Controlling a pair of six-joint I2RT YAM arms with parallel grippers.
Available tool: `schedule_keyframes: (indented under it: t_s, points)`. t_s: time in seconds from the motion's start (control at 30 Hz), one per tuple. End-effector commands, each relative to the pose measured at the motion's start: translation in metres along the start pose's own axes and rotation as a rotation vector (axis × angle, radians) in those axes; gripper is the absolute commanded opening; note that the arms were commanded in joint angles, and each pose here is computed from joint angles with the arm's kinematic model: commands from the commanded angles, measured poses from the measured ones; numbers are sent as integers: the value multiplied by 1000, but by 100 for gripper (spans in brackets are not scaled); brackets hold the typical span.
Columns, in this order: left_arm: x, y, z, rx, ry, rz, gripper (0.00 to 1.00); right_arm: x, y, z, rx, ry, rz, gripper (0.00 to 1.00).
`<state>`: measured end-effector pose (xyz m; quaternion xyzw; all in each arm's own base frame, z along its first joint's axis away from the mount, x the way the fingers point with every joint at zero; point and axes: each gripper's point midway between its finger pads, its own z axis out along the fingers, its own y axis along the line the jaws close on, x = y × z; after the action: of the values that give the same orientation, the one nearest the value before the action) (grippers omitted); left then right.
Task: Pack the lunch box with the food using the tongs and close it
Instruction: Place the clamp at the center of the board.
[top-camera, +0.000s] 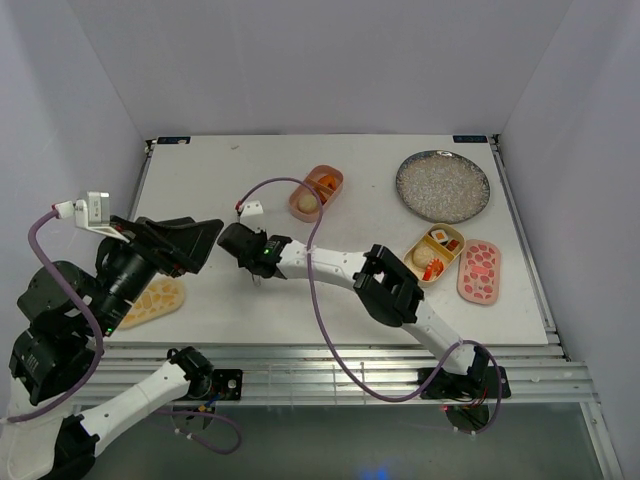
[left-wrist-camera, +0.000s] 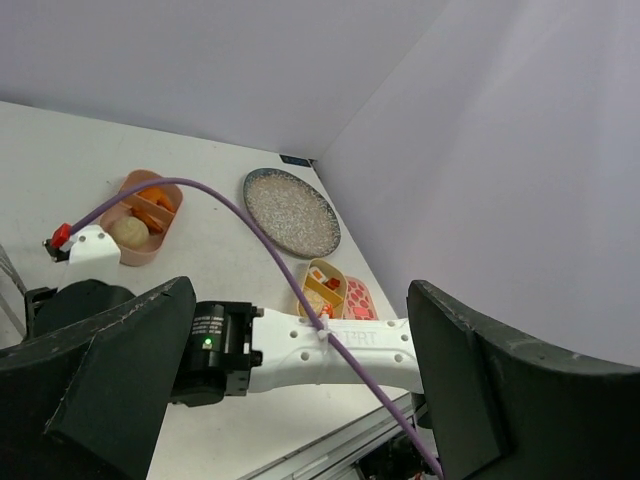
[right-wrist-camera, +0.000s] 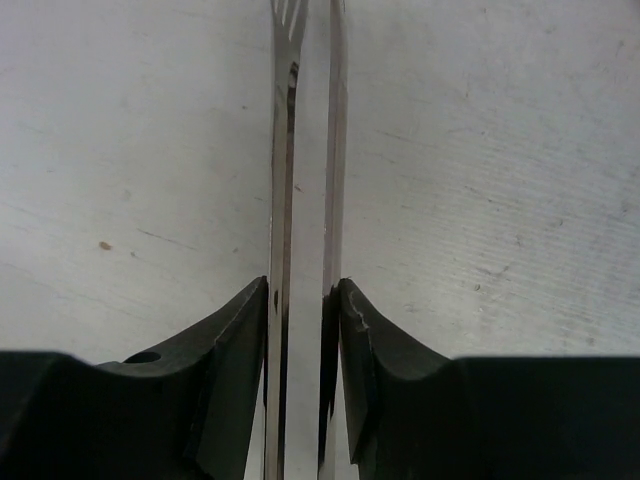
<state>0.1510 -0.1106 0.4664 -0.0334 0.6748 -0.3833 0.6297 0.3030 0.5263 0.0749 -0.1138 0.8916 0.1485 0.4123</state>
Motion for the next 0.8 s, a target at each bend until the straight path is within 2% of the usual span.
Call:
schedule_keyframes:
  t_s: [0.0, 0.4, 0.5, 0.77]
  points:
    - [10, 8, 2, -29, 29, 7, 98, -13, 3, 5, 53, -95, 52, 40]
    - [23, 16, 8, -49, 41, 0, 98, 36, 27, 17, -29, -29, 57, 54]
    - [25, 18, 10, -57, 46, 2, 98, 36, 42, 17, -96, -25, 64, 65]
    - [31, 28, 18, -100, 41, 11, 98, 12, 47, -1, -131, -72, 25, 74]
